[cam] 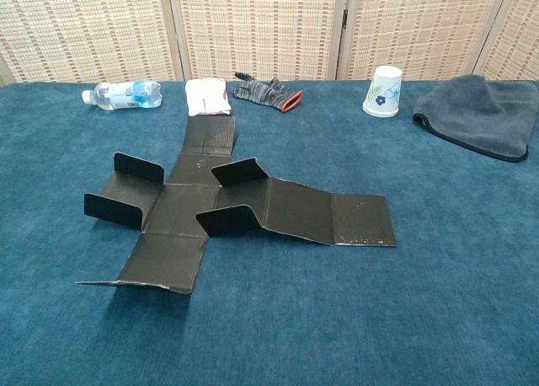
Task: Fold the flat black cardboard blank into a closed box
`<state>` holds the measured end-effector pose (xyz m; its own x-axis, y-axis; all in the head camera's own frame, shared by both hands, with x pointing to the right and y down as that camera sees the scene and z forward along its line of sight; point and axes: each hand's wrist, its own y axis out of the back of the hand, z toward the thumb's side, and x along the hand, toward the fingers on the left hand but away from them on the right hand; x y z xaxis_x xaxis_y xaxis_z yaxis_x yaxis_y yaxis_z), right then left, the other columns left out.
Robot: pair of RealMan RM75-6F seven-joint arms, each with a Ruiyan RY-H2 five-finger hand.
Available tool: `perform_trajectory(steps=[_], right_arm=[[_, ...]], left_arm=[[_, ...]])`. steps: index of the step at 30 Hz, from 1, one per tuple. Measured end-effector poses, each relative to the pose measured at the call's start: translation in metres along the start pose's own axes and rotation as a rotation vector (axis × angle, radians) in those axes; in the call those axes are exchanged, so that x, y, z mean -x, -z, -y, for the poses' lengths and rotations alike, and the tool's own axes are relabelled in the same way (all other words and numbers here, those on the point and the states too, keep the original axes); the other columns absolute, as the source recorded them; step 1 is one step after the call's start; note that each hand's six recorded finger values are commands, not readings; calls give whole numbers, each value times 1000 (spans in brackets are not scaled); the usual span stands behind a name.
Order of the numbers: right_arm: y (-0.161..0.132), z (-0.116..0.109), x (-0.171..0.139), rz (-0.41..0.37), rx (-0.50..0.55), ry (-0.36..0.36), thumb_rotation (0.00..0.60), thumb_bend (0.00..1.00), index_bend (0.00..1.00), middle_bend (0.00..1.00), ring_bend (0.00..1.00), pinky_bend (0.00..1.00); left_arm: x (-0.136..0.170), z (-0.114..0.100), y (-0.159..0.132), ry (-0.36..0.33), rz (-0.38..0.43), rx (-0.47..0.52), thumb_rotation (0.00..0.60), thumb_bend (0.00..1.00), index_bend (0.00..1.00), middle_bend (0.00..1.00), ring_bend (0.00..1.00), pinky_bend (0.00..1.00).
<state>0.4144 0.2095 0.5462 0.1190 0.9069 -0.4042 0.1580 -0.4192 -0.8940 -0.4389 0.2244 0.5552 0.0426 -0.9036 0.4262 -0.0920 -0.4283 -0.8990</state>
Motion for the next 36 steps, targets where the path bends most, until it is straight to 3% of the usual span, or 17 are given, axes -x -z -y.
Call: perform_trajectory(steps=[6,8,11,14,25,36], right_arm=[[-7,-1,3,-6,2,-2,600,52,0,190,343,658],[-11,-2,5,-10,-1,-5,600,52,0,190,451,670],[-21,-1,11,-20,-13,-17,600,52,0,188,648,791],[-35,4,20,-24,-26,-54,600,52,0,170,729,890],[-105,40,78,-37,-55,-197,600,0,0,129,752,964],[-201,110,111,-73,-2,-337,600,0,0,128,765,979]], left_arm=[[2,2,2,3,-5,3,600,100,240,256,247,327],[3,2,2,2,-6,7,600,100,240,256,247,327],[3,2,3,-1,-2,12,600,100,240,256,247,326],[4,2,1,-5,7,23,600,100,240,256,247,327],[7,-1,-5,-12,64,36,600,100,240,256,247,327],[9,-4,-4,-14,81,41,600,100,240,256,247,327]])
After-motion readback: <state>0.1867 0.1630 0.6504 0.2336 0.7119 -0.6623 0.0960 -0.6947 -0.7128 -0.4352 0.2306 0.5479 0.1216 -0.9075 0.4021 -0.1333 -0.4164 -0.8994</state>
